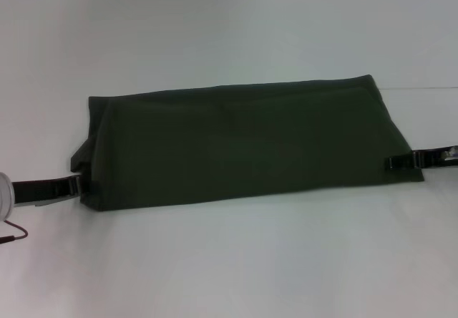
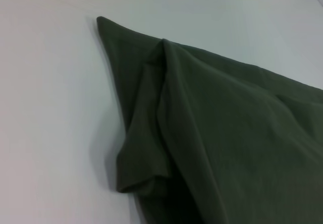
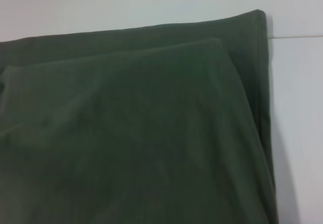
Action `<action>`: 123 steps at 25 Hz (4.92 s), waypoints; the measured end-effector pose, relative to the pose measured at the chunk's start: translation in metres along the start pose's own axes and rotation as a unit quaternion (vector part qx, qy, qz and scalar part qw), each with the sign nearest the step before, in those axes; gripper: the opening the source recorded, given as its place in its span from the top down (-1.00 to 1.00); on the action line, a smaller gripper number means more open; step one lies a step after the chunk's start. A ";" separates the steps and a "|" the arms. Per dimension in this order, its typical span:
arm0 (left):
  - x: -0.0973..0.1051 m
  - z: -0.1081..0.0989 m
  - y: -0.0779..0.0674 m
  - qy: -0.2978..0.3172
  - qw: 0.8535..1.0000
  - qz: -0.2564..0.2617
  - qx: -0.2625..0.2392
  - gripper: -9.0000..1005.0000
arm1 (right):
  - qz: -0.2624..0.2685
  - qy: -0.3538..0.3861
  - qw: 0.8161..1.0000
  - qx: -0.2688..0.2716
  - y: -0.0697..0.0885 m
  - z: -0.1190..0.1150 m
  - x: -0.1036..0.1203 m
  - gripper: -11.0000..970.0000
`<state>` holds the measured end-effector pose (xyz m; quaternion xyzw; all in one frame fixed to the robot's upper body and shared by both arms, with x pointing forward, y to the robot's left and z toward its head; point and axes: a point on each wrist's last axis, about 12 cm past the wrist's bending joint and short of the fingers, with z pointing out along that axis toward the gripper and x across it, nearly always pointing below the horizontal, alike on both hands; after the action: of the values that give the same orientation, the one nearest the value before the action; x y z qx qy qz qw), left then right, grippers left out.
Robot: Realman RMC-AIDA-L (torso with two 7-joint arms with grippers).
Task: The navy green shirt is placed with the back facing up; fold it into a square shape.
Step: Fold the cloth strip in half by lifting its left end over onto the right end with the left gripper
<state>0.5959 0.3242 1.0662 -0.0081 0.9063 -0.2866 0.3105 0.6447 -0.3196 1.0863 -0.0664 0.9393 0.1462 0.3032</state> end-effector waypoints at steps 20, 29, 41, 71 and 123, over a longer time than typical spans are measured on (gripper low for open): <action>-0.002 -0.001 -0.001 -0.002 1.000 -0.002 0.001 0.92 | -0.002 -0.001 1.000 0.002 0.005 0.005 0.001 0.08; -0.002 -0.001 -0.001 -0.003 1.000 -0.002 0.002 0.92 | 0.000 0.003 1.000 0.002 0.002 0.004 0.003 0.16; -0.002 -0.001 -0.001 -0.002 1.000 -0.001 0.001 0.92 | -0.001 0.009 1.000 -0.002 0.000 0.002 0.007 0.76; 0.001 -0.044 -0.003 0.101 0.992 -0.007 0.069 0.92 | 0.015 0.053 0.995 -0.078 -0.028 -0.048 0.049 0.82; -0.027 -0.081 -0.006 0.079 0.988 -0.074 0.114 -0.80 | -0.251 -0.239 0.880 -0.326 -0.001 -0.102 0.082 -0.89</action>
<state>0.5711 0.3659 1.1364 -0.0170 0.8866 -0.4095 0.2146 0.5229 -0.3556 1.1167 -0.3582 0.6893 0.3744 0.5062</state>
